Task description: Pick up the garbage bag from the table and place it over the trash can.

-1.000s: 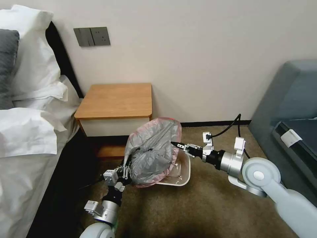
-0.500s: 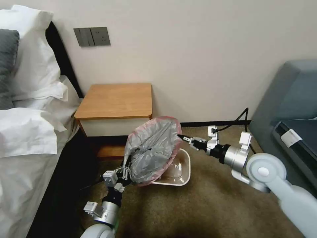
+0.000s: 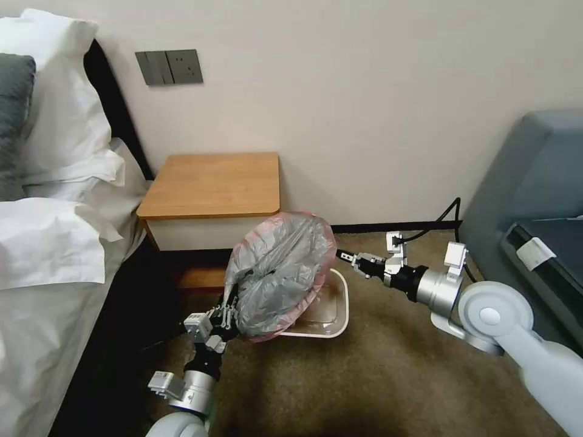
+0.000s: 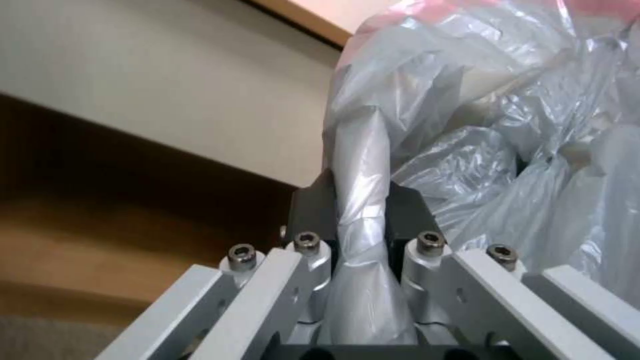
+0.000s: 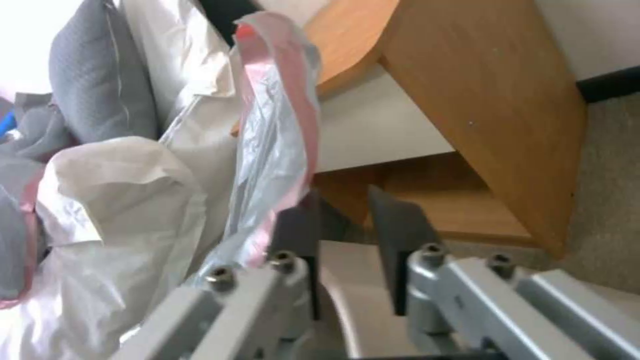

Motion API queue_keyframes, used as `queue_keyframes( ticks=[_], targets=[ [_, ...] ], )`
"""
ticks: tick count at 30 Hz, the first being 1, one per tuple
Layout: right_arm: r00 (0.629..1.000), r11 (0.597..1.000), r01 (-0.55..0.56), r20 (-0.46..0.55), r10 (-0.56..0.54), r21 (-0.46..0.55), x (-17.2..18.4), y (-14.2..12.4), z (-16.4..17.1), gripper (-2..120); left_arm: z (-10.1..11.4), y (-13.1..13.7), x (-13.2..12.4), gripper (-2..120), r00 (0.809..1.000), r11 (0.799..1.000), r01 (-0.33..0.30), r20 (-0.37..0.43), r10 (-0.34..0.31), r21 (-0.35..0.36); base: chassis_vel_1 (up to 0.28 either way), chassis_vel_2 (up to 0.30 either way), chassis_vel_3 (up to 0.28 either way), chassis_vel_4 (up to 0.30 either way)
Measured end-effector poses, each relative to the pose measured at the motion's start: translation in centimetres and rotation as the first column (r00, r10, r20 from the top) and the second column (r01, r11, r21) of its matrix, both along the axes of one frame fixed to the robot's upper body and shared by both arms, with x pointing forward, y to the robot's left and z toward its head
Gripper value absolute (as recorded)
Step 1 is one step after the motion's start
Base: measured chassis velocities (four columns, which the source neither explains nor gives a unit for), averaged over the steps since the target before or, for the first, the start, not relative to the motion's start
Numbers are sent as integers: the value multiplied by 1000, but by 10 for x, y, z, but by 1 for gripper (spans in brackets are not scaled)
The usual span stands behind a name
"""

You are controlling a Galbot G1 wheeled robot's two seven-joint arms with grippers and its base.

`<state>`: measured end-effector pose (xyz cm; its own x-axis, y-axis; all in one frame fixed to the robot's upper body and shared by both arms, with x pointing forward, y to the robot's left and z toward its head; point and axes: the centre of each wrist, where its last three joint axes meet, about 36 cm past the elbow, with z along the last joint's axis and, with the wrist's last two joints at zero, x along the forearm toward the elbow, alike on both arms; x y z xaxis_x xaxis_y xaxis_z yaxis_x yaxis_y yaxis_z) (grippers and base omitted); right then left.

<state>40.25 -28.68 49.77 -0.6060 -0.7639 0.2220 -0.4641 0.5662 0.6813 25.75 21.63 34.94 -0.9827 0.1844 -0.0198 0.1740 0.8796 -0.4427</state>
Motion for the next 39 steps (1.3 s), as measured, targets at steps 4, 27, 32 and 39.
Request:
queue_keyframes(
  ticks=[4, 27, 32, 39],
  targets=[
    [1000, 1000, 26, -7, -26, -13, -1, -8, -2, 40, 3, 1, 6, 9, 1000, 999, 4, -29, -6, -54, 0, 0, 0, 0],
    [999, 999, -43, 8, 43, 23, 7, -5, 11, 100, 10, 2, 8, 9, 1000, 998, 23, -19, -24, -55, 0, 0, 0, 0],
    [999, 998, -53, 2, 53, 38, 11, 1, 9, 100, 11, 1, 7, 9, 999, 998, 26, -17, -27, -50, 0, 0, 0, 0],
    [998, 997, -60, -16, 61, 38, 17, 5, 7, 90, 13, -1, 6, 9, 999, 998, 41, -4, -41, -49, 0, 0, 0, 0]
  ],
)
